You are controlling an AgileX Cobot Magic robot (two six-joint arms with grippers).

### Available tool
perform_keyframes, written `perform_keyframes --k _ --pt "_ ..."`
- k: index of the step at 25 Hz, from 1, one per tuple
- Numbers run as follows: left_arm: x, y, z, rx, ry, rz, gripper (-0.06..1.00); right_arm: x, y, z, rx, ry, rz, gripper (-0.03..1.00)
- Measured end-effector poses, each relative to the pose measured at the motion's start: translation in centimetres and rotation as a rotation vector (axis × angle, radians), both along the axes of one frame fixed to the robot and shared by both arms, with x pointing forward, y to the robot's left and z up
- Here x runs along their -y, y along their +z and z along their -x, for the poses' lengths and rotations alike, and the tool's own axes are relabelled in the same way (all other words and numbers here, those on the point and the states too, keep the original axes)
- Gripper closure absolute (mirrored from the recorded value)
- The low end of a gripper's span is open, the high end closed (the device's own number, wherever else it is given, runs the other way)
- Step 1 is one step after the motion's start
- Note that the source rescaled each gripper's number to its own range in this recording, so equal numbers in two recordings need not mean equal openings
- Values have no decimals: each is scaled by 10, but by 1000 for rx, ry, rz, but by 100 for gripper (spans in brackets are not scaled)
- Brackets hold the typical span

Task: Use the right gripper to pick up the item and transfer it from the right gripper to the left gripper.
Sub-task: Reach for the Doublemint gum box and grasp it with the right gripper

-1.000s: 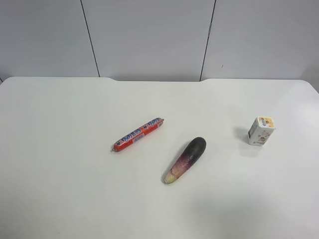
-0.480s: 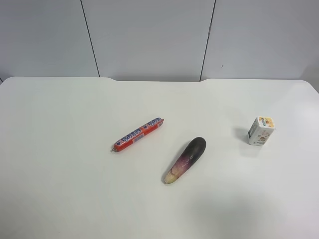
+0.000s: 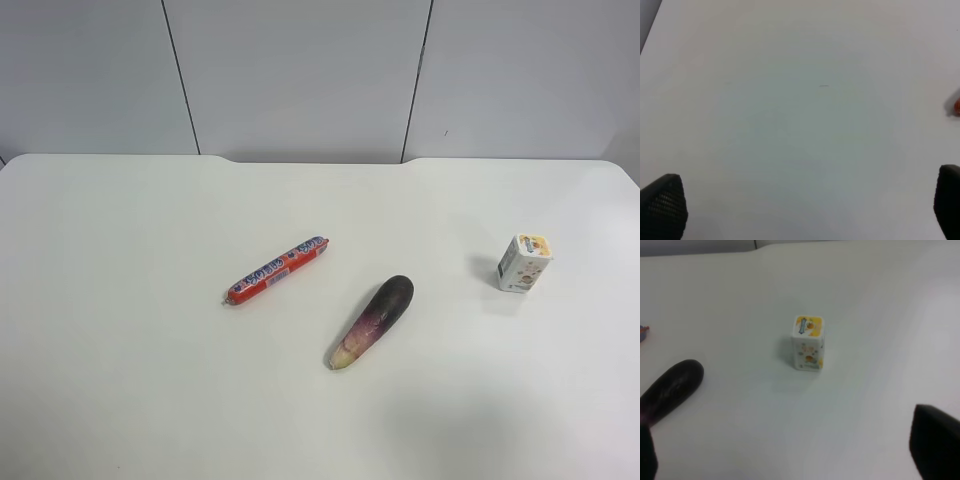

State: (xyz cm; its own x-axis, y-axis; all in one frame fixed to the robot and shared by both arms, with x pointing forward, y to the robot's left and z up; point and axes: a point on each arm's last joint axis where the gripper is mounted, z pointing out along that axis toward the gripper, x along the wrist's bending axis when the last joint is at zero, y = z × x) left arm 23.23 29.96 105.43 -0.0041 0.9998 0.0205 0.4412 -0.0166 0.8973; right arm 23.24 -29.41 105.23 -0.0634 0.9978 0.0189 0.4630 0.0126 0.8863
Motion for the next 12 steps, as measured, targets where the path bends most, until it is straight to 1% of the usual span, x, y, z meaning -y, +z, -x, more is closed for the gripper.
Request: perform_keyframes --k 12 --pt "0 0 0 0 0 0 -6 0 1 -1 -9 2 -6 -3"
